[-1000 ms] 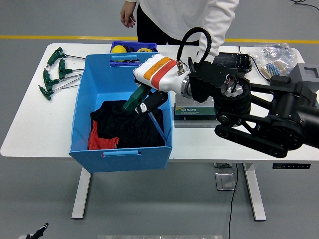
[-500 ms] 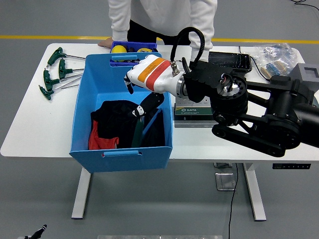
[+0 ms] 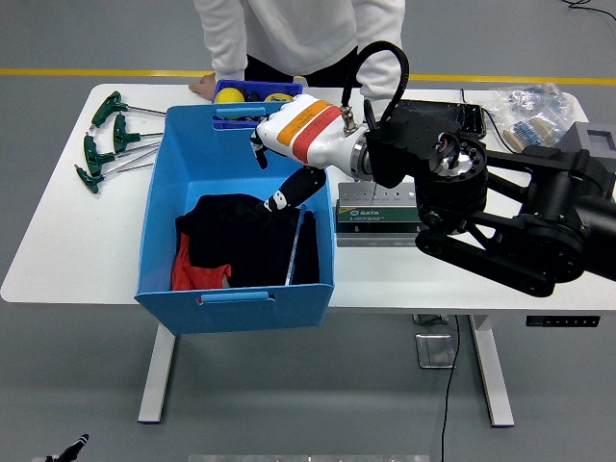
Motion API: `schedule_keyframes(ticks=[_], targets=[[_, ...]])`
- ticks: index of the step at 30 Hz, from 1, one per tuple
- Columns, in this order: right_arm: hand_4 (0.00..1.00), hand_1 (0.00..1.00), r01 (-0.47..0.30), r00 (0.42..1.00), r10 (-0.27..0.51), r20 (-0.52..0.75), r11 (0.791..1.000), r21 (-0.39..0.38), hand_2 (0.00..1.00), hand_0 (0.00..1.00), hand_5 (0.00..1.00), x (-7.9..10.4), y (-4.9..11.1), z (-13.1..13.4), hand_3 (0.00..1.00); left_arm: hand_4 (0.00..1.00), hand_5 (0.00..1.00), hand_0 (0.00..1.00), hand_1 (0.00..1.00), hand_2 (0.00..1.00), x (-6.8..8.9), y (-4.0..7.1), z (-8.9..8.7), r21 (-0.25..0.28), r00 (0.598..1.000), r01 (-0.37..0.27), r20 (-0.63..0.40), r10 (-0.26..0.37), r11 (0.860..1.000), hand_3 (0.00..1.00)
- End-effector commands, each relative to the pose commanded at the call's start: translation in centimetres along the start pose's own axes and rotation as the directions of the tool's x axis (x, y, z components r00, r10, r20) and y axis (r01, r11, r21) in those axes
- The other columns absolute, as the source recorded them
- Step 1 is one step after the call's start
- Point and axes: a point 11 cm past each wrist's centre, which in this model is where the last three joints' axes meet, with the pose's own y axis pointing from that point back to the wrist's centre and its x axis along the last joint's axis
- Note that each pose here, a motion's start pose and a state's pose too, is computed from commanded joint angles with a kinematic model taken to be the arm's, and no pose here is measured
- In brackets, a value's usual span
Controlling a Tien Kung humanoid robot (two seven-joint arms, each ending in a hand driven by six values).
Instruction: Lift tool from toolbox,place it in box,lift tool from toolbox,place it in box
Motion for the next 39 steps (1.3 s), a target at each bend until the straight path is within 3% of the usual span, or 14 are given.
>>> schedule_keyframes(ticks=[2, 3, 8, 9, 14, 15, 27, 32, 33, 38, 39], targets=[[0.984, 0.554, -0.003, 1.000, 0.003, 0.020, 1.000, -0.023, 0.683, 0.409, 0.703, -0.2, -0.1, 0.9, 0.548, 0.774, 0.758, 0.703, 0.767, 0.777, 0.0, 0.0, 0.0, 0.001, 1.000, 0.001, 0.000, -0.001, 1.000, 0.765], [0.990, 0.540, -0.007, 1.000, 0.008, 0.026, 0.999, -0.035, 0.620, 0.410, 0.703, -0.3, -0.1, 1.3, 0.502, 0.775, 0.759, 0.699, 0.764, 0.777, 0.0, 0.0, 0.0, 0.000, 1.000, 0.001, 0.001, -0.001, 1.000, 0.765], [0.990, 0.540, -0.034, 0.999, 0.037, 0.034, 0.996, -0.082, 0.620, 0.410, 0.703, -0.7, -0.1, 3.2, 0.502, 0.775, 0.759, 0.699, 0.764, 0.777, 0.0, 0.0, 0.1, -0.002, 1.000, 0.002, -0.003, -0.002, 1.000, 0.765], [0.993, 0.572, -0.052, 0.998, 0.055, 0.031, 0.994, -0.092, 0.656, 0.453, 0.695, -0.9, -0.1, 3.9, 0.497, 0.775, 0.759, 0.695, 0.763, 0.777, 0.0, 0.0, 0.1, -0.003, 1.000, 0.002, -0.003, -0.002, 1.000, 0.765], [0.993, 0.572, -0.097, 0.995, 0.098, 0.004, 0.993, -0.069, 0.656, 0.453, 0.695, -1.9, -0.6, 5.3, 0.497, 0.775, 0.759, 0.695, 0.763, 0.777, 0.0, 0.0, 0.3, -0.007, 1.000, 0.001, -0.006, -0.001, 1.000, 0.765], [0.993, 0.649, -0.097, 0.995, 0.097, 0.002, 0.993, -0.067, 0.732, 0.564, 0.685, -2.1, -0.7, 5.5, 0.561, 0.775, 0.759, 0.694, 0.763, 0.777, 0.0, 0.0, 0.3, -0.007, 1.000, 0.001, -0.006, -0.001, 1.000, 0.765], [0.998, 0.632, -0.021, 0.997, 0.017, -0.070, 0.998, -0.051, 0.706, 0.574, 0.685, -6.0, -2.8, 6.2, 0.569, 0.776, 0.760, 0.700, 0.763, 0.779, -0.6, 0.0, 0.7, -0.022, 1.000, -0.001, -0.029, 0.000, 1.000, 0.765], [0.998, 0.632, 0.027, 0.994, -0.038, -0.101, 0.995, -0.100, 0.706, 0.574, 0.685, -7.2, -2.5, 8.5, 0.569, 0.776, 0.760, 0.700, 0.763, 0.779, -0.7, 0.0, 2.1, -0.040, 1.000, -0.006, -0.023, 0.005, 0.999, 0.765], [0.998, 0.602, 0.037, 0.993, -0.050, -0.110, 0.993, -0.111, 0.666, 0.567, 0.672, -7.4, -2.4, 8.9, 0.523, 0.776, 0.762, 0.701, 0.764, 0.778, -0.7, 0.0, 2.2, -0.042, 1.000, -0.007, -0.023, 0.006, 0.999, 0.764], [0.998, 0.602, 0.079, 0.985, -0.102, -0.136, 0.983, -0.164, 0.666, 0.567, 0.672, -8.6, -1.8, 11.1, 0.523, 0.776, 0.762, 0.701, 0.764, 0.778, -0.7, 0.0, 2.4, -0.047, 1.000, -0.004, -0.018, 0.004, 0.999, 0.764], [0.998, 0.583, 0.088, 0.985, -0.111, -0.133, 0.982, -0.169, 0.643, 0.556, 0.671, -8.9, -1.6, 11.4, 0.484, 0.775, 0.761, 0.700, 0.764, 0.777, -0.7, 0.0, 2.4, -0.048, 1.000, -0.004, -0.018, 0.003, 0.999, 0.763]])
